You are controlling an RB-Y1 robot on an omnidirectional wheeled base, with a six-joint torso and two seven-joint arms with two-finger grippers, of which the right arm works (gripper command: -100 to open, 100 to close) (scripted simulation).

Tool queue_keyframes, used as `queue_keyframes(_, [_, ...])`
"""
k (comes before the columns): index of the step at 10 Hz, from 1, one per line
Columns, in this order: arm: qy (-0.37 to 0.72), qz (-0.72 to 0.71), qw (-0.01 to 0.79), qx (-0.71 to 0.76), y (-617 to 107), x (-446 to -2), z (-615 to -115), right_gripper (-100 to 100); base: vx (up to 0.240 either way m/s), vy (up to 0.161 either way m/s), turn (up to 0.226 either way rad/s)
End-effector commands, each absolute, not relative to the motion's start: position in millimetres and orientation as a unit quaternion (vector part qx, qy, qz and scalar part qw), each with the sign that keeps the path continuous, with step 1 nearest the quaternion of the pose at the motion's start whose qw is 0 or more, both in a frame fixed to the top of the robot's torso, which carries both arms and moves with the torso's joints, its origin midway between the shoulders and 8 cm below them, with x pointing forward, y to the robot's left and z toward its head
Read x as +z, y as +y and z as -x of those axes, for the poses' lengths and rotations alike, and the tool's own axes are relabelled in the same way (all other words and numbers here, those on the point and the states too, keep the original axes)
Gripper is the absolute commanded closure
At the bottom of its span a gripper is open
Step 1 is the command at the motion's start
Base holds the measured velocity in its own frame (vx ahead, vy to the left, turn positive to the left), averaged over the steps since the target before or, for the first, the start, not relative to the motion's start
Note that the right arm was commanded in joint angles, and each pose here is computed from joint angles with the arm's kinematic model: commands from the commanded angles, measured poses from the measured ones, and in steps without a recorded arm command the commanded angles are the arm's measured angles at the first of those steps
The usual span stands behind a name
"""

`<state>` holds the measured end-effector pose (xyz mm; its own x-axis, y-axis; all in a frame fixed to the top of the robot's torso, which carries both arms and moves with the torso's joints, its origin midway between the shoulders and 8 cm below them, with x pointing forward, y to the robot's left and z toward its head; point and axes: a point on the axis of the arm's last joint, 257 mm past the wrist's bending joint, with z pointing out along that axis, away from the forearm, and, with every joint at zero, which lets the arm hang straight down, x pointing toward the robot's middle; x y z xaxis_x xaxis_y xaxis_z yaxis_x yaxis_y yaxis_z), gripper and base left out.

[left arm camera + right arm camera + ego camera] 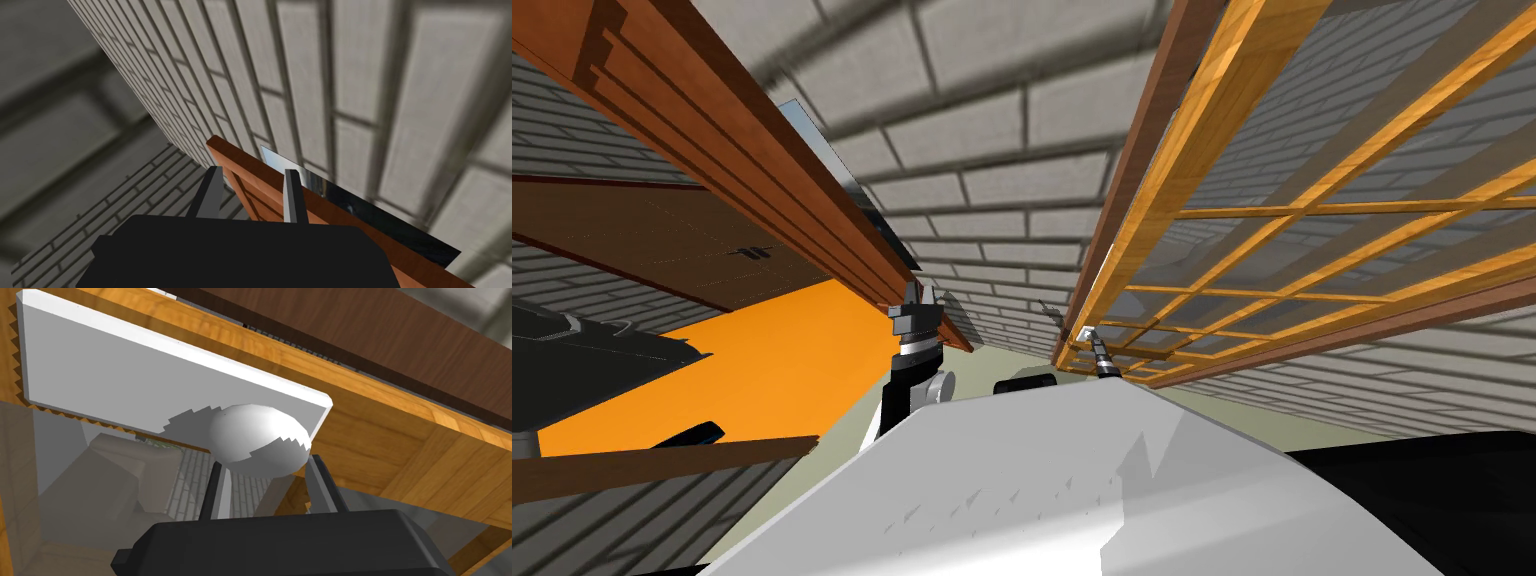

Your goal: Pull the door open

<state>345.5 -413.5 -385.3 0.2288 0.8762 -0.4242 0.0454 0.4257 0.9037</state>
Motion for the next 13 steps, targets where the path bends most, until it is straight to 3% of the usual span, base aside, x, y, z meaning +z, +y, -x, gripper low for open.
queue_keyframes(1, [0.517, -0.449, 0.644, 0.342, -406, -386, -349, 100, -0.042, -0.013, 0.087])
queue_keyframes(13, [0.402, -0.552, 0.595, 0.424, -433, -384, -343, 100, -0.044, -0.010, 0.082])
